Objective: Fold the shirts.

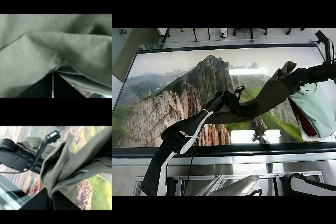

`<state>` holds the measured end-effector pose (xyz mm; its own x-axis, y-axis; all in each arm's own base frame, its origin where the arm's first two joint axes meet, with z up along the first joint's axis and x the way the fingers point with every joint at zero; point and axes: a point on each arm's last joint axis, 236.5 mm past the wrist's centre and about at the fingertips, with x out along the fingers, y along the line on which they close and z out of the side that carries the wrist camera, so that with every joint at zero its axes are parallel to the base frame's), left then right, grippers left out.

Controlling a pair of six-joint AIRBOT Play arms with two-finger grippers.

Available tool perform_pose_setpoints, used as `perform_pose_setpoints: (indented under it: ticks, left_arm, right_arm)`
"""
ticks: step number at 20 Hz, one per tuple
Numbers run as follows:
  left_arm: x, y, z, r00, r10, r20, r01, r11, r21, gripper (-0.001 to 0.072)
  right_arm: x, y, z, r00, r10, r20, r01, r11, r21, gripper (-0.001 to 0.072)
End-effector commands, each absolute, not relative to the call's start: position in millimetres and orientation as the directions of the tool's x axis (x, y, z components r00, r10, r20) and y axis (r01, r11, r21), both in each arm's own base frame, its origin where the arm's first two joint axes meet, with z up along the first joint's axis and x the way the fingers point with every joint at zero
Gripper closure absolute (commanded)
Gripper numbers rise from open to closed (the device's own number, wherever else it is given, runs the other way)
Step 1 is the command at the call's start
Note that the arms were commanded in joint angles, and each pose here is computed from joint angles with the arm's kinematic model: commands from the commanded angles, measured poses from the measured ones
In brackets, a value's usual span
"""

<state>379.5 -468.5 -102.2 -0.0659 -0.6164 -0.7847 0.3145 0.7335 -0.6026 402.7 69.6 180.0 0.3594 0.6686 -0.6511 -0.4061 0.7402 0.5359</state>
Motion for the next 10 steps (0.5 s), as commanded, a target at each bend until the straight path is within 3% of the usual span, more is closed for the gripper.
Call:
perform_pose_setpoints:
  ticks: [1, 6, 10]
  left_arm:
    - [394, -483, -69, -0.013, -0.704, -0.71, 0.27, 0.681, -0.681, 0.0691]
    - [419, -393, 48, 0.013, -0.721, -0.693, 0.354, 0.651, -0.671, 0.0692]
    - [446, -254, 200, 0.299, -0.728, -0.617, 0.366, 0.685, -0.63, 0.0692]
  right_arm:
    - [397, 71, 178, 0.329, 0.675, -0.661, -0.404, 0.733, 0.548, 0.0688]
    - [401, 87, 166, 0.285, 0.695, -0.661, -0.375, 0.715, 0.59, 0.0688]
    - [414, 168, 171, 0.292, 0.732, -0.615, -0.408, 0.677, 0.612, 0.0688]
